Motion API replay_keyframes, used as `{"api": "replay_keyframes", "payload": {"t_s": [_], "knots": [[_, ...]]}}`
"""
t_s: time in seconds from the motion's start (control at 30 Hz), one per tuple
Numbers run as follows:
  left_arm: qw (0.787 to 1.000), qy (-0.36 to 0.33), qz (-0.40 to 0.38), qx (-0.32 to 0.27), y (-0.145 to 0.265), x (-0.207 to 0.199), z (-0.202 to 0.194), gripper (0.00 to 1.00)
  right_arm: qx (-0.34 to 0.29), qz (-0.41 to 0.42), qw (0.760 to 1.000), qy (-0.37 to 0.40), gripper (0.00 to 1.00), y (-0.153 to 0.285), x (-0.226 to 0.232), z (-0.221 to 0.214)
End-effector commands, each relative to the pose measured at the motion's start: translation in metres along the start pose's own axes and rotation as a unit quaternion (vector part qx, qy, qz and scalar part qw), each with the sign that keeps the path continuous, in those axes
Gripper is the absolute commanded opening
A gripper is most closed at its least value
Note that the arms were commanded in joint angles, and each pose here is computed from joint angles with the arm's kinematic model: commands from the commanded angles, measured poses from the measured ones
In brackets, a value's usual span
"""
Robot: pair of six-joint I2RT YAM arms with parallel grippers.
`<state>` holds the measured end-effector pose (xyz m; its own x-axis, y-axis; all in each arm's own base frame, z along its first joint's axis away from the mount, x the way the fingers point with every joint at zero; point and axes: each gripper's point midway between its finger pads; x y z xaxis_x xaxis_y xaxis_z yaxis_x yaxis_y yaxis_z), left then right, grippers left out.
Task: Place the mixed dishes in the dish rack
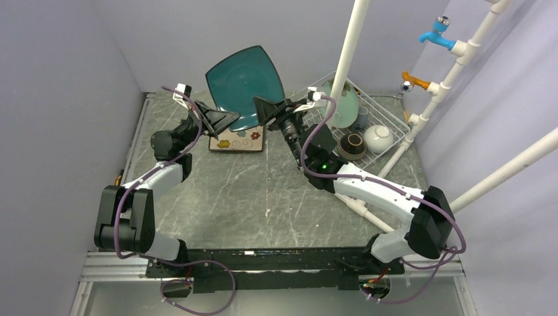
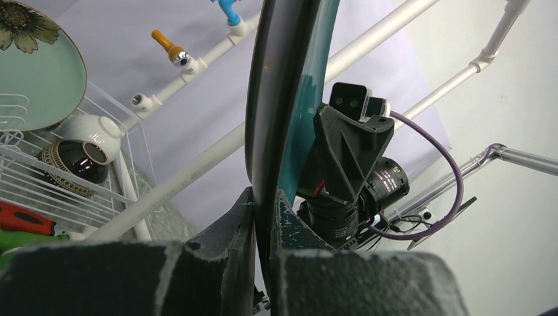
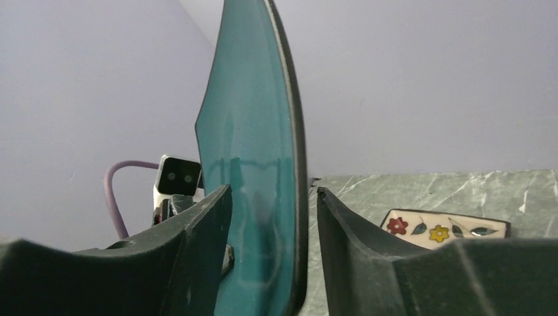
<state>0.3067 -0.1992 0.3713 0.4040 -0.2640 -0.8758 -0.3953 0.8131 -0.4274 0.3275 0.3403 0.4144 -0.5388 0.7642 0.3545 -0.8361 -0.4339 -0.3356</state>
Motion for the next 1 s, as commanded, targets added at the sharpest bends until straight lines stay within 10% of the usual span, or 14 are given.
{"api": "replay_keyframes", "payload": {"t_s": [0.0, 0.13, 0.33, 0.53, 0.57, 0.97], "knots": [[0.990, -0.099, -0.099, 0.031, -0.011, -0.062, -0.014, 0.00, -0.040, 0.028, 0.999, -0.020, 0.46, -0.009, 0.018, 0.034], [0.990, -0.097, -0.098, 0.040, -0.013, -0.061, -0.016, 0.00, -0.040, 0.048, 0.998, -0.016, 0.00, -0.010, 0.022, 0.038], [0.990, -0.086, -0.095, 0.061, -0.017, -0.058, -0.016, 0.02, -0.060, 0.067, 0.995, -0.035, 0.00, 0.004, 0.023, 0.055], [0.993, -0.081, -0.070, 0.041, -0.012, -0.043, 0.002, 0.96, -0.084, 0.042, 0.994, -0.057, 0.00, 0.016, 0.011, 0.075], [0.994, -0.080, -0.068, 0.034, -0.010, -0.042, 0.007, 0.99, -0.085, 0.039, 0.994, -0.055, 0.00, 0.017, 0.009, 0.079], [0.992, -0.108, 0.064, -0.031, 0.002, 0.008, 0.040, 0.99, -0.088, 0.034, 0.995, -0.022, 0.00, 0.062, 0.000, 0.135]]}}
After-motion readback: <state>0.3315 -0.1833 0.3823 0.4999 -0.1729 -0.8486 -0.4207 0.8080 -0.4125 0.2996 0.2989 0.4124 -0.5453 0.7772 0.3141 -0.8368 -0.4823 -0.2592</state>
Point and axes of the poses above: each gripper's point midway between its finger pads, its own y axis back along the fingers, its own x axis along the line the jaws close on, z = x × y, and after that the axes turned 15 degrees about y, right-handed
